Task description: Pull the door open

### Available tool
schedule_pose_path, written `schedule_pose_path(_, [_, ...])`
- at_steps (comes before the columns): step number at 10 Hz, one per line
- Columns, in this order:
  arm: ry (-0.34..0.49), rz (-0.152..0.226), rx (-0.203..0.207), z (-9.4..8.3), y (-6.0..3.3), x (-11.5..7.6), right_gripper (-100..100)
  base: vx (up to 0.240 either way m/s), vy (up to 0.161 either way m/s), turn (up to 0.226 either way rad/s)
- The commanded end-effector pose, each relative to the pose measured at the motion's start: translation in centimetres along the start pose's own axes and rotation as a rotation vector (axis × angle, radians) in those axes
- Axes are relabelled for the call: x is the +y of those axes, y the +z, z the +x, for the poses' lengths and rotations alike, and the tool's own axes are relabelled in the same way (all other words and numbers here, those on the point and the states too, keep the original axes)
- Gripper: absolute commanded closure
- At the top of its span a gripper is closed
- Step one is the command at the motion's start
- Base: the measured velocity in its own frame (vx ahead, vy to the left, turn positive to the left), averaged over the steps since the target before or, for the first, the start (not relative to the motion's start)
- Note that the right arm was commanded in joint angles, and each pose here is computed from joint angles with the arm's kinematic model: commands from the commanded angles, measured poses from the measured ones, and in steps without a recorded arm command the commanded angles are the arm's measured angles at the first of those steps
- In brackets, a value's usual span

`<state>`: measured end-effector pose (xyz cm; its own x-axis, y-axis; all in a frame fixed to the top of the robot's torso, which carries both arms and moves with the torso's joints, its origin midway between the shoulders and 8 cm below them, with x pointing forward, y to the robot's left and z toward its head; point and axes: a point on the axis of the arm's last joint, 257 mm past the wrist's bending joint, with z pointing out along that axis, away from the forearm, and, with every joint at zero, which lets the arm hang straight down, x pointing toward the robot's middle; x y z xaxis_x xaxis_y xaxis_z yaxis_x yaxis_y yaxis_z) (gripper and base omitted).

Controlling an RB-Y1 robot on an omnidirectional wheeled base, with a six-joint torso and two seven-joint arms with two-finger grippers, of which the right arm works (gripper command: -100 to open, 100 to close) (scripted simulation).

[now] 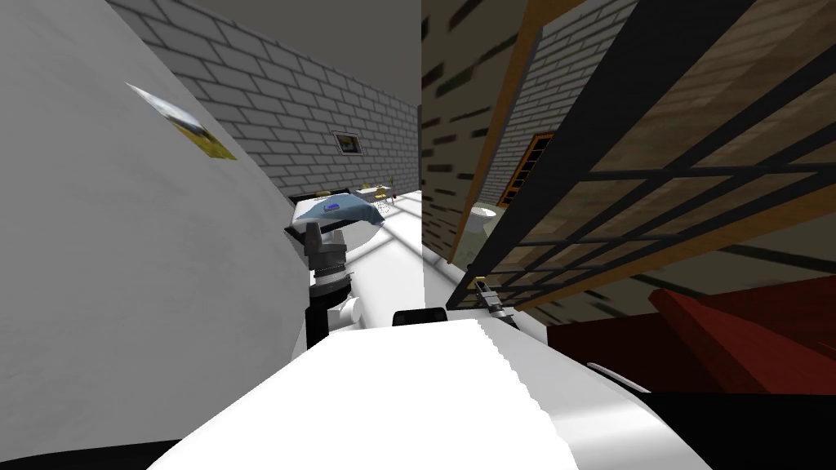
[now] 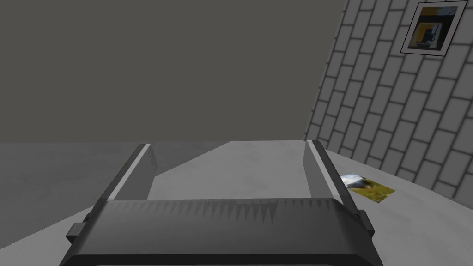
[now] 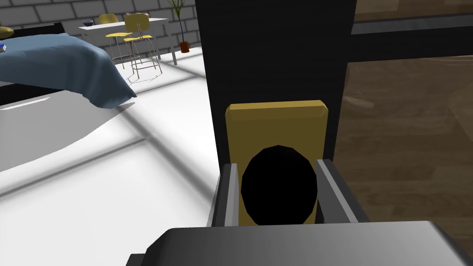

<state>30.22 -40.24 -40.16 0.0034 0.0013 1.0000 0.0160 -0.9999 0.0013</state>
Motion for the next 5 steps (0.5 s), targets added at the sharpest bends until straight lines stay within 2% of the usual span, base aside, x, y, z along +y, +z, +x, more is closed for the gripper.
schedule_pose_path(1, [0.001,0.015,0.003,0.14,-0.80,0.20,100,-0.211,-0.019,0.119])
schedule_pose_path(2, [-0.001,0.009,0.004,0.12,-0.28,0.18,100,-0.093,-0.004,0.020])
schedule_pose_path(3, [0.000,0.017,0.003,0.06,-0.86,0.20,100,-0.115,-0.029,0.144])
schedule_pose_path(5, [0.000,0.023,0.003,0.07,-1.26,0.21,100,-0.194,-0.069,0.141])
